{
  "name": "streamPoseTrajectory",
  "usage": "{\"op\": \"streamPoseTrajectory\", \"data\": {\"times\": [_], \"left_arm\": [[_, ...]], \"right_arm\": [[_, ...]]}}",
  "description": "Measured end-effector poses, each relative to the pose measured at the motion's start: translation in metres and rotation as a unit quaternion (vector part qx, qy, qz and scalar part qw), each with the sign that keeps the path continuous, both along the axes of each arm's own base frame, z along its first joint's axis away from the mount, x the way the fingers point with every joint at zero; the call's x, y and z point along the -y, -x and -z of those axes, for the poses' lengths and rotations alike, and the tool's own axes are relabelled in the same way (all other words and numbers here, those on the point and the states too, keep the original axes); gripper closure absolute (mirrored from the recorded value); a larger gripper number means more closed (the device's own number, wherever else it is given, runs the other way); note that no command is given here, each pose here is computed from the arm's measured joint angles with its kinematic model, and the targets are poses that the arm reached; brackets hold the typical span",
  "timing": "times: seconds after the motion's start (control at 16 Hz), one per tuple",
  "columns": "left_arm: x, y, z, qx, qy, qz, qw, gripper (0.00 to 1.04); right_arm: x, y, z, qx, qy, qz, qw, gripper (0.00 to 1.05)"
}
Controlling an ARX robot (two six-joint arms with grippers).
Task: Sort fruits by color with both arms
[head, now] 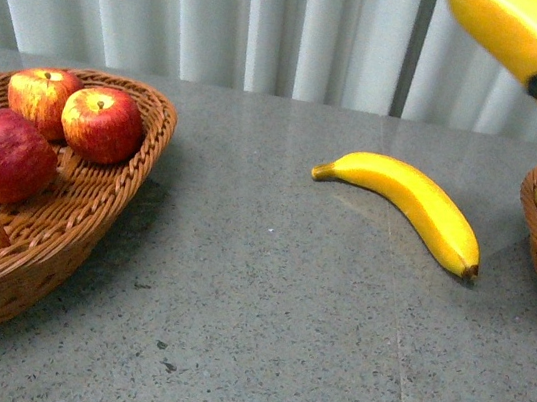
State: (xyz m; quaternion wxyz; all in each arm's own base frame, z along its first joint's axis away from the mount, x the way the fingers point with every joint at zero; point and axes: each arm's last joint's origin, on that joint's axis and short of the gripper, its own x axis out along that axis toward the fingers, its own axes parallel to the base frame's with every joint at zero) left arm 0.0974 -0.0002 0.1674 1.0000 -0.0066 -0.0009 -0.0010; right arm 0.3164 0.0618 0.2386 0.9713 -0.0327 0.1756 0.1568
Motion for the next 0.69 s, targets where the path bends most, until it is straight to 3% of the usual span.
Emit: {"op": "streamPoseTrajectory", "data": {"times": [0.25, 0.44, 0.69], "left_arm": [[0.000, 0.000, 0.000, 0.000, 0.000, 0.000, 1.000, 0.07], [0.000, 0.000, 0.000, 0.000, 0.000, 0.000, 1.000, 0.07], [0.000, 0.000, 0.000, 0.000, 0.000, 0.000, 1.000, 0.07]], "right_arm": [[0.093, 0.025, 0.021, -0.021, 0.087, 0.055, 0.994, 0.66], [0.131, 0.045, 0.034, -0.074, 0.113, 0.067, 0.989, 0.66], [0.130, 0.054, 0.020, -0.058, 0.102, 0.042, 0.992, 0.18]]}}
